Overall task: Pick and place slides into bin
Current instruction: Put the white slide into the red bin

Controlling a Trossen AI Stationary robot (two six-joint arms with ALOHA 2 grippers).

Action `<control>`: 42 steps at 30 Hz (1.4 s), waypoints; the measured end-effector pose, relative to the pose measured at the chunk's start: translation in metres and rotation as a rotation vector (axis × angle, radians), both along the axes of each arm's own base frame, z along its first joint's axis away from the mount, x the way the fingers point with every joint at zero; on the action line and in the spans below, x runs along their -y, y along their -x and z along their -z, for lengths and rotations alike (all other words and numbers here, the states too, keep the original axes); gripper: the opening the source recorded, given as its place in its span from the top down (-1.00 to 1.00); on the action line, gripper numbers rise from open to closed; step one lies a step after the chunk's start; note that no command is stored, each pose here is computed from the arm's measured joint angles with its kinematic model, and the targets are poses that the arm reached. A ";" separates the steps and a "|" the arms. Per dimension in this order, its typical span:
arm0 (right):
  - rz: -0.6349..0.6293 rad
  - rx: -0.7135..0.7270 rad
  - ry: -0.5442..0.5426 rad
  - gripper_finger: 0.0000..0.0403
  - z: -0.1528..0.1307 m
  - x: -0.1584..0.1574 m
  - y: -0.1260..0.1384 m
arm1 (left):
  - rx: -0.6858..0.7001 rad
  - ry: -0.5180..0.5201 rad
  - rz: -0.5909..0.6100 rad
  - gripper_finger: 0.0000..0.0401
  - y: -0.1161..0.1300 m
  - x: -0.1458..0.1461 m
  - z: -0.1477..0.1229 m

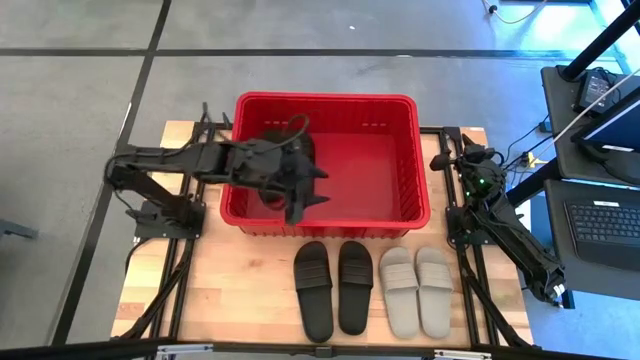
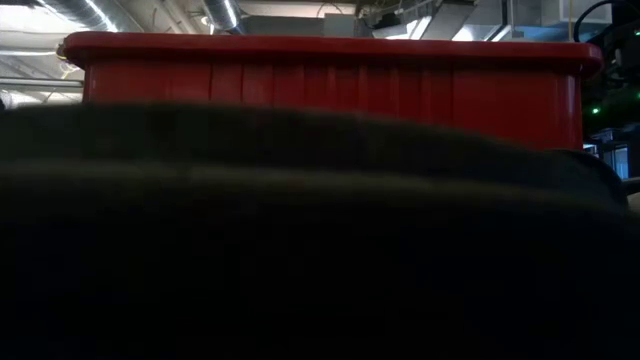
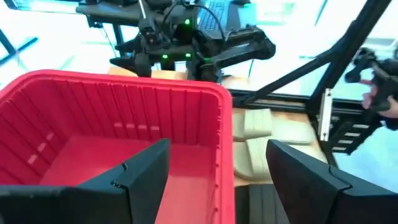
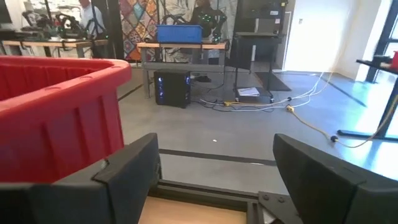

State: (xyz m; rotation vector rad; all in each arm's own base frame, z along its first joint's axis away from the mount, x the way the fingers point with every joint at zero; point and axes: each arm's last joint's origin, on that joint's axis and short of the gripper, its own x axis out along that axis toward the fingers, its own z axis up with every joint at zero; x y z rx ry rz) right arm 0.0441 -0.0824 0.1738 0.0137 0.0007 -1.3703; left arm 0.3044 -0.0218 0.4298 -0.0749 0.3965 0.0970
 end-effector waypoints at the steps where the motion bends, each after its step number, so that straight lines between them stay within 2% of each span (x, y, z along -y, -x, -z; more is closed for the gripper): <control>1: -0.008 0.007 -0.002 -0.59 0.000 0.000 0.000 | 0.018 0.001 -0.005 -0.30 0.005 0.001 0.002; 8: -0.079 0.010 -0.004 -0.59 0.000 -0.001 -0.002 | 0.158 -0.005 -0.091 -0.30 0.046 0.001 0.032; 14: -0.170 0.054 0.051 -0.59 -0.011 -0.003 -0.004 | 0.254 0.008 -0.090 -0.30 0.082 0.001 0.068; 21: -0.267 0.308 0.161 -0.59 -0.061 -0.016 0.003 | 0.297 -0.003 -0.162 -0.30 0.136 -0.009 0.094; 26: -0.430 0.347 0.290 -0.59 -0.105 -0.033 0.010 | 0.369 -0.009 -0.165 -0.30 0.170 -0.014 0.108; 29: -0.510 0.347 0.328 -0.59 -0.129 -0.039 0.011 | 0.400 -0.002 -0.166 -0.30 0.185 -0.016 0.117; 36: -0.753 0.420 0.257 -0.59 -0.181 -0.028 -0.005 | 0.430 0.005 -0.163 -0.30 0.203 -0.018 0.136; 42: -0.945 0.549 0.152 -0.59 -0.222 -0.001 -0.042 | 0.424 0.005 -0.157 -0.30 0.210 -0.019 0.145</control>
